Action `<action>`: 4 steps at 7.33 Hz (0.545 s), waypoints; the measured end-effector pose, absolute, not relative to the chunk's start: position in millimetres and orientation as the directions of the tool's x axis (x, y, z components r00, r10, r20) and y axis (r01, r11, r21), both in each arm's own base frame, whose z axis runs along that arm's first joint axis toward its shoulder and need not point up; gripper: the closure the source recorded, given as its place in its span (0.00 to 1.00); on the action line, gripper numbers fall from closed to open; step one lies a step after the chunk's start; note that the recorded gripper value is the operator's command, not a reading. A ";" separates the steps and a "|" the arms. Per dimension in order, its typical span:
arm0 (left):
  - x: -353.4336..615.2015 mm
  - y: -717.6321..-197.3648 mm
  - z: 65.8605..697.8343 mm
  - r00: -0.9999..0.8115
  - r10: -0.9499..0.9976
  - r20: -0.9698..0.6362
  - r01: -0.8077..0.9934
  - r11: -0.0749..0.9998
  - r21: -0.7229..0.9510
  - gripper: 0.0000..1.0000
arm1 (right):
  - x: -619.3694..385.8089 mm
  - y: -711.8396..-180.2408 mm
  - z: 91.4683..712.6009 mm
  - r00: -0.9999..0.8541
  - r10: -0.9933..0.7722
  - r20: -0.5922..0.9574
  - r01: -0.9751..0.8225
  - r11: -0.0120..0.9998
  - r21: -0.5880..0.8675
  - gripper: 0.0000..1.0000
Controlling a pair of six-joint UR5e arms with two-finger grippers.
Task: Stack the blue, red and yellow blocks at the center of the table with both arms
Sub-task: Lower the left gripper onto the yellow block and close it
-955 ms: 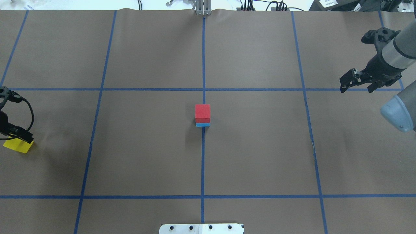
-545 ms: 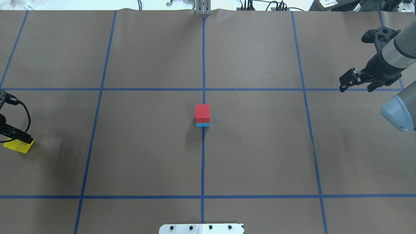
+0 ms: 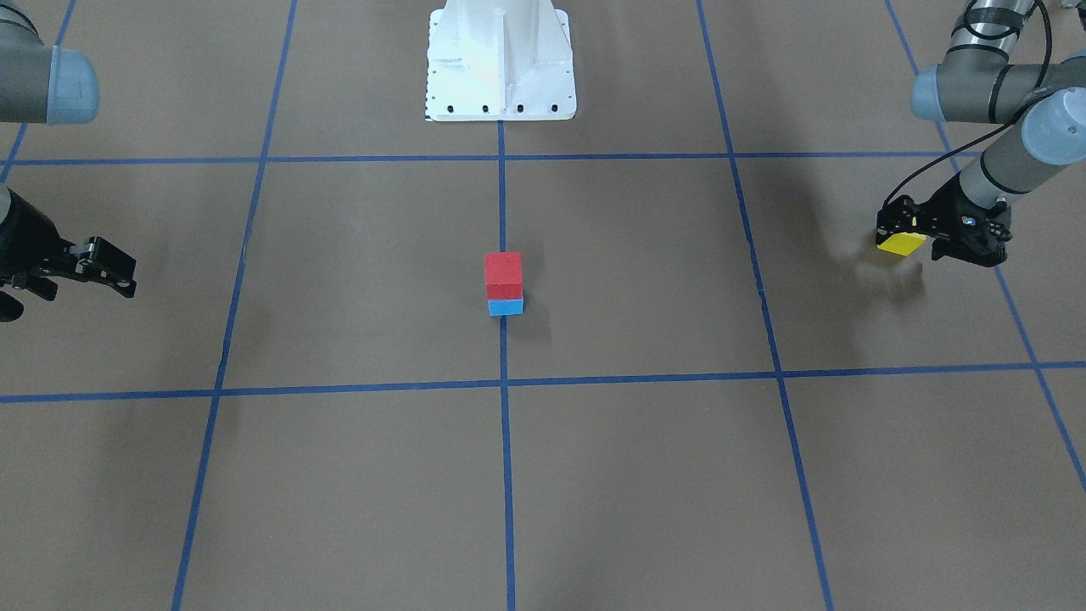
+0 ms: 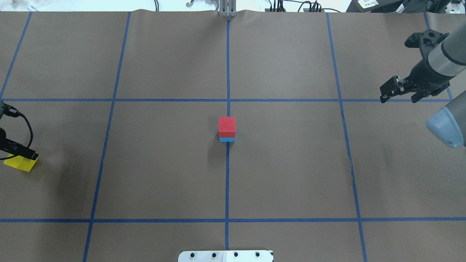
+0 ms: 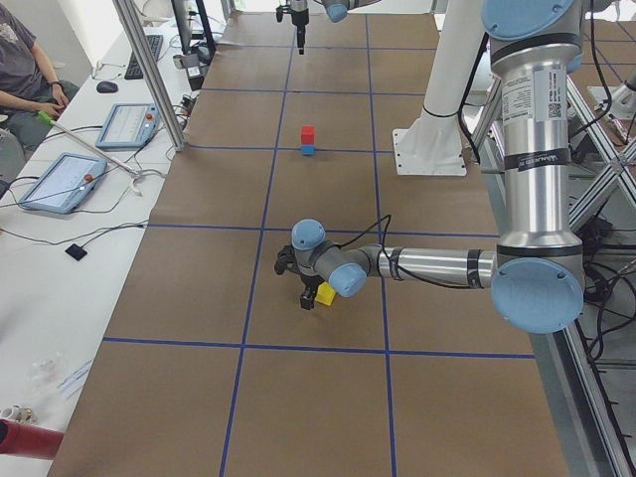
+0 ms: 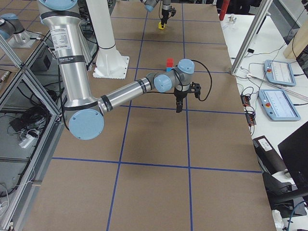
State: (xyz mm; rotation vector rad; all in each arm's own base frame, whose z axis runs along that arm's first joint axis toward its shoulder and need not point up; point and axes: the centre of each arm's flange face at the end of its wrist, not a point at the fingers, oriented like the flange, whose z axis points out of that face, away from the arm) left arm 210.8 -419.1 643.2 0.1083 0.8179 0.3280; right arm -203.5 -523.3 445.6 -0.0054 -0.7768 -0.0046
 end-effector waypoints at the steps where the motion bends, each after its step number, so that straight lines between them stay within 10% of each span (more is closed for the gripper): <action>1: 206.8 -412.5 646.8 0.633 0.316 -0.707 -0.232 0.948 0.216 0.00 | -203.5 -523.3 445.5 0.713 -0.002 0.701 0.006 1.000 -0.003 0.00; 3: 202.9 -404.4 650.5 0.628 0.285 -0.724 -0.208 0.958 0.196 0.07 | -203.4 -523.4 445.6 0.714 -0.002 0.700 0.006 1.000 -0.003 0.00; 4: 202.4 -403.2 651.2 0.629 0.278 -0.726 -0.204 0.960 0.192 0.28 | -203.4 -523.4 445.7 0.714 -0.002 0.700 0.006 1.000 -0.003 0.00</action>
